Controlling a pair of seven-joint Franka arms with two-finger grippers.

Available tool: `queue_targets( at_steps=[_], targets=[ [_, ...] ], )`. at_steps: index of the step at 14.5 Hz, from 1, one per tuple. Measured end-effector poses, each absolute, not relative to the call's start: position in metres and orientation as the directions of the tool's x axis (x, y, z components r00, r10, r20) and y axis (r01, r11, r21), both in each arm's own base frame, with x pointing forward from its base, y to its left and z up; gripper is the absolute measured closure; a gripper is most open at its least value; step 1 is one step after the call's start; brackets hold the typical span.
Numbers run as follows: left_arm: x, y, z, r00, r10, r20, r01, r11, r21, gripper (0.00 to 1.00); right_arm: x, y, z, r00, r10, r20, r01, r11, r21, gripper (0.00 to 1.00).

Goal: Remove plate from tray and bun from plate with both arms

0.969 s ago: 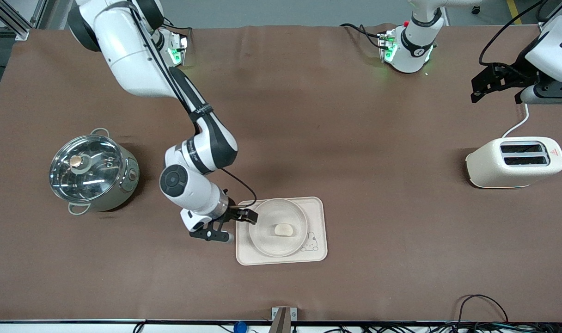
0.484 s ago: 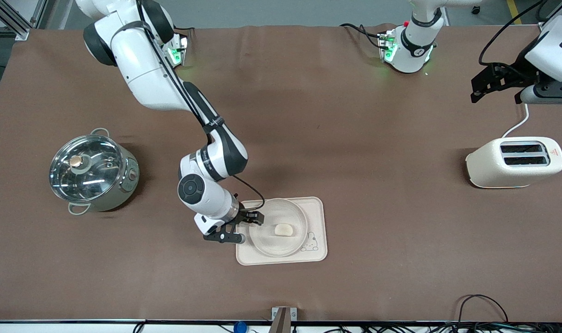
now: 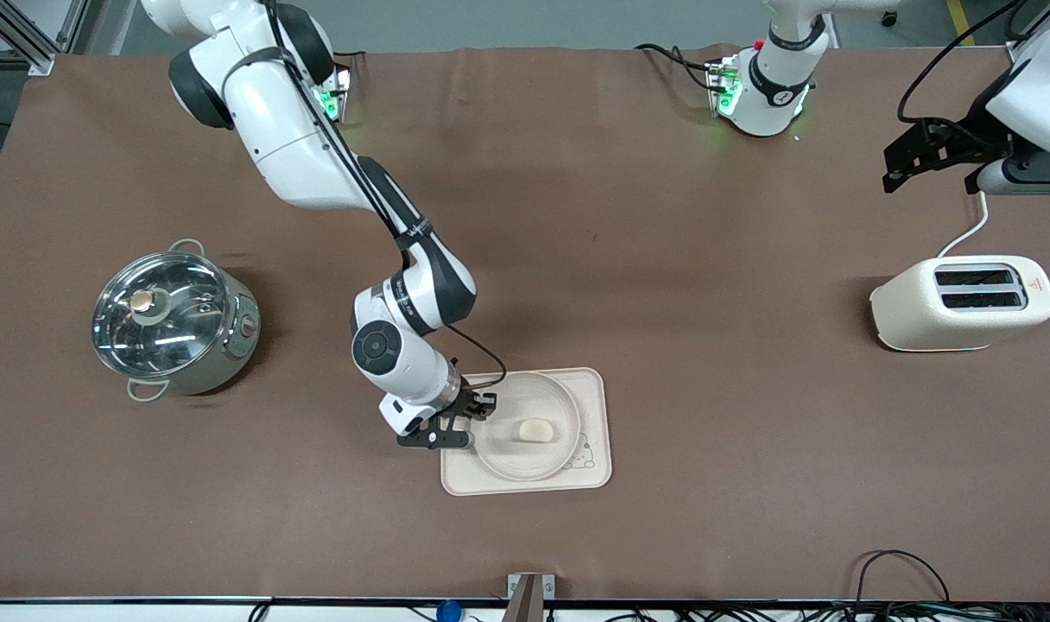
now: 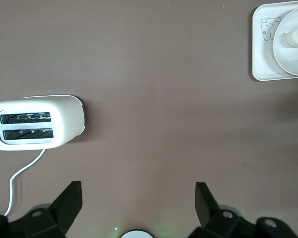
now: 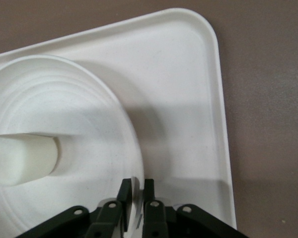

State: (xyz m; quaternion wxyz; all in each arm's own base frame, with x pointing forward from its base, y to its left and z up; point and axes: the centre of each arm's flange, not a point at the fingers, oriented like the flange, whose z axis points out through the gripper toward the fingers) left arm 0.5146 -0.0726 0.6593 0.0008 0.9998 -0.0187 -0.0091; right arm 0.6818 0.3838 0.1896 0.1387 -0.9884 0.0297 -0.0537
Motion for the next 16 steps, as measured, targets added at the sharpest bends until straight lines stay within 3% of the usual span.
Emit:
queue_targets(
  at_steps=[1,6,12,16],
  targets=[
    [0.515,-0.072,0.659,0.999,-0.036,-0.018,-0.036,-0.999,0.002,0.0,0.685,0.382,0.193,0.99,-0.084,0.114,-0.048,-0.956,-0.288,0.95],
    [0.515,-0.071,0.66,0.999,-0.035,-0.018,-0.034,-0.999,0.002,0.0,0.682,0.378,0.247,0.992,-0.103,0.077,-0.07,-0.933,-0.352,0.95],
    [0.522,-0.083,0.645,0.999,-0.029,-0.044,-0.029,-1.0,0.0,0.0,0.583,0.362,0.282,1.0,0.011,-0.007,0.008,-0.958,-0.287,0.95],
    [0.533,-0.137,0.619,0.999,0.009,-0.051,0.008,-1.0,-0.003,0.0,0.511,0.363,0.248,0.997,0.054,0.046,0.064,-0.964,-0.259,0.95]
  ],
)
